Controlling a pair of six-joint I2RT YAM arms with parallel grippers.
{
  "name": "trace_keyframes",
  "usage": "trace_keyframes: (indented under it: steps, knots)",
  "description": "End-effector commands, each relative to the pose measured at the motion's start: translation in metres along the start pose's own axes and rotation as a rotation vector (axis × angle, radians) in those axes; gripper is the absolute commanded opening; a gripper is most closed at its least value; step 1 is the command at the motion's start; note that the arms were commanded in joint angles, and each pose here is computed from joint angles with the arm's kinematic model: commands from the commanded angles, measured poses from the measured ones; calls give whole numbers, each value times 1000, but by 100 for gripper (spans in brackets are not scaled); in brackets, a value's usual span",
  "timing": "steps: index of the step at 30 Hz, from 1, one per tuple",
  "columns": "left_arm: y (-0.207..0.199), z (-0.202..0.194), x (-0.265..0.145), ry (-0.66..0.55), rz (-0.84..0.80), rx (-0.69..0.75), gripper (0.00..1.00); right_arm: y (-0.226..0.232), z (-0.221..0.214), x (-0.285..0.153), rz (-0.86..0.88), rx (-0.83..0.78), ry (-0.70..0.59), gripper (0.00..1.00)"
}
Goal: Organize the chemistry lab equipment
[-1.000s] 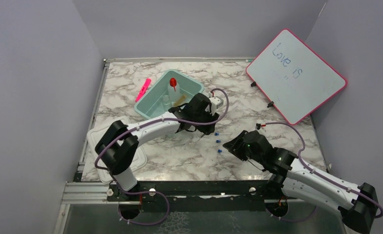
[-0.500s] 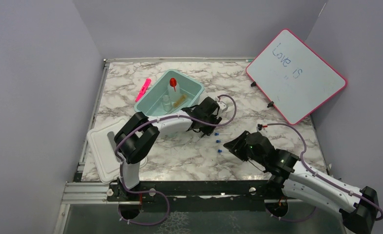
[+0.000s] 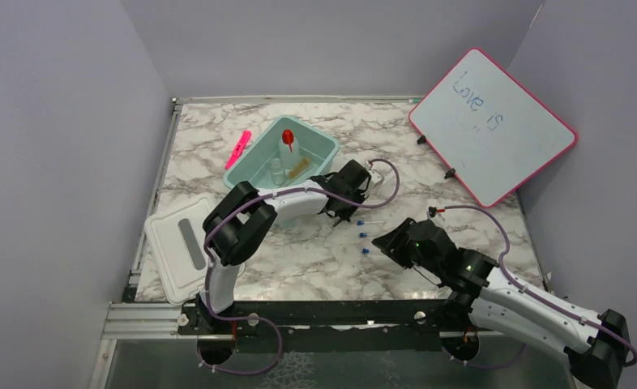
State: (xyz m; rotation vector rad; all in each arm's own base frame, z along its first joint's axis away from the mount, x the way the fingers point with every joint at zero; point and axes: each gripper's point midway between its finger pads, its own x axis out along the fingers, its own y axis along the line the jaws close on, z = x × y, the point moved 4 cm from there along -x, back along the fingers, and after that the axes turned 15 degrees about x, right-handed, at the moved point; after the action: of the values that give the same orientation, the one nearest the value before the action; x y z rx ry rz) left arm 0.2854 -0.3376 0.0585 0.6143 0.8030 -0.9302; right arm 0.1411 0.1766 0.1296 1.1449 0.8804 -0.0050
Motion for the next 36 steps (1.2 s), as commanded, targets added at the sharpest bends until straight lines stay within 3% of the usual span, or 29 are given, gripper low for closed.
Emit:
trace_keyframes:
  steps: [1, 7, 18, 21, 27, 36]
  knots:
    - [0, 0, 2, 35, -5, 13, 10, 4, 6, 1, 13, 4, -40, 46]
    - [9, 28, -36, -44, 29, 35, 7, 6, 6, 1, 10, 4, -43, 46]
    - [49, 66, -146, -168, 303, 39, 7, 8, 5, 3, 12, 5, -39, 46]
    - [66, 60, -174, -154, 411, 37, 8, 7, 5, 3, 11, 6, -39, 46]
    - [105, 35, -209, -147, 458, -32, 9, 5, 5, 3, 16, 10, -35, 46]
    - [134, -7, -199, -79, 402, -92, 9, 7, 6, -1, 26, 4, -40, 46]
